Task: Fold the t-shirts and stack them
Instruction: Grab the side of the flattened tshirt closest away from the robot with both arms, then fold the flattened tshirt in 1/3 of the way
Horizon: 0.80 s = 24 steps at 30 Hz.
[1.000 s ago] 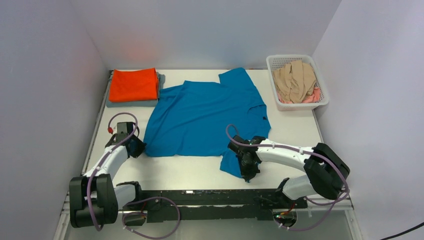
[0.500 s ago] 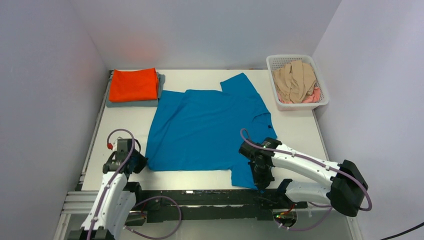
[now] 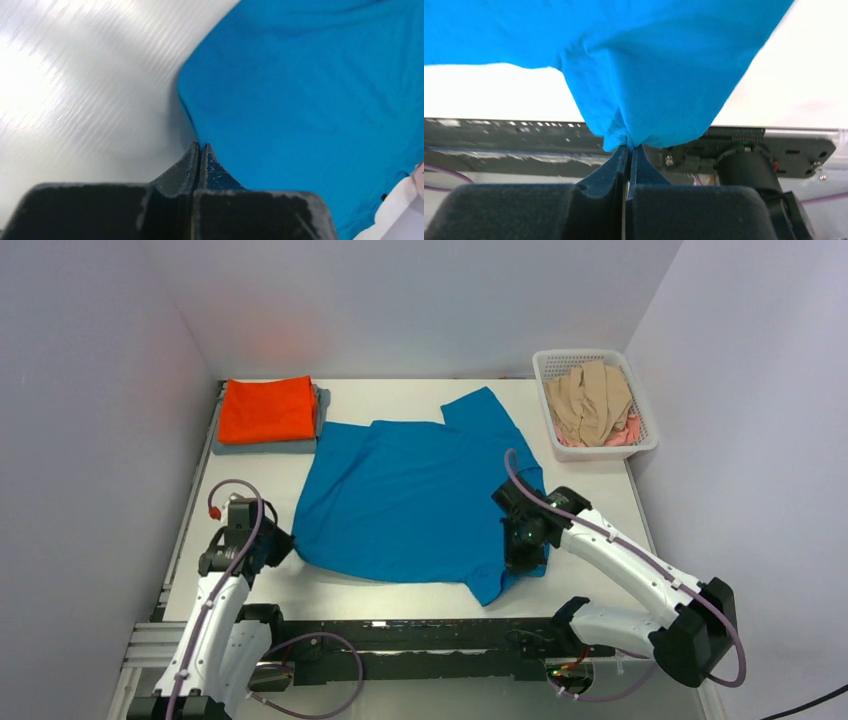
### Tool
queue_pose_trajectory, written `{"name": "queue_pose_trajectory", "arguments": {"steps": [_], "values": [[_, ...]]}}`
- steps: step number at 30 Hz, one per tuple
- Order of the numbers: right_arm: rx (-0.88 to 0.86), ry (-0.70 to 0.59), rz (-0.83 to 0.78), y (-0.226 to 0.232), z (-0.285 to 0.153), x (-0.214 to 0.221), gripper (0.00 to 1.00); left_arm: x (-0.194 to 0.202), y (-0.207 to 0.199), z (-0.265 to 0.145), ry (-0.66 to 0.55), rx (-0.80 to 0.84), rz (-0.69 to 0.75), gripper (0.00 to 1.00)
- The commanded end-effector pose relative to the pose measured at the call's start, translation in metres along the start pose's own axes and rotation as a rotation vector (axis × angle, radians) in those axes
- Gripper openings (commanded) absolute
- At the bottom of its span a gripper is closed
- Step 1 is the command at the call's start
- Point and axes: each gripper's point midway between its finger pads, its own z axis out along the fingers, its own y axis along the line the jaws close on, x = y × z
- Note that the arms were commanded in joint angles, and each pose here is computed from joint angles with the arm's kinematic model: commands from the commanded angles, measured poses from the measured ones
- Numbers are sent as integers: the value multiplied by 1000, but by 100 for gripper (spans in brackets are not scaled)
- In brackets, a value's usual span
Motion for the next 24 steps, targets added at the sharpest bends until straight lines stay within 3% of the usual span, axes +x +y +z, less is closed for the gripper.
{"name": "queue_pose_trajectory", "arguments": {"steps": [1,11,24], "values": [[-49,-183,-9,11,-15,-61,0,-31,-46,-5,-71,125,-1,0],[1,-409,96,2,-33,-158,0,-69,-82,12,-122,113,-7,0],[8,-436,169,-7,-22,-226,0,-94,-112,53,-119,88,6,0]]}}
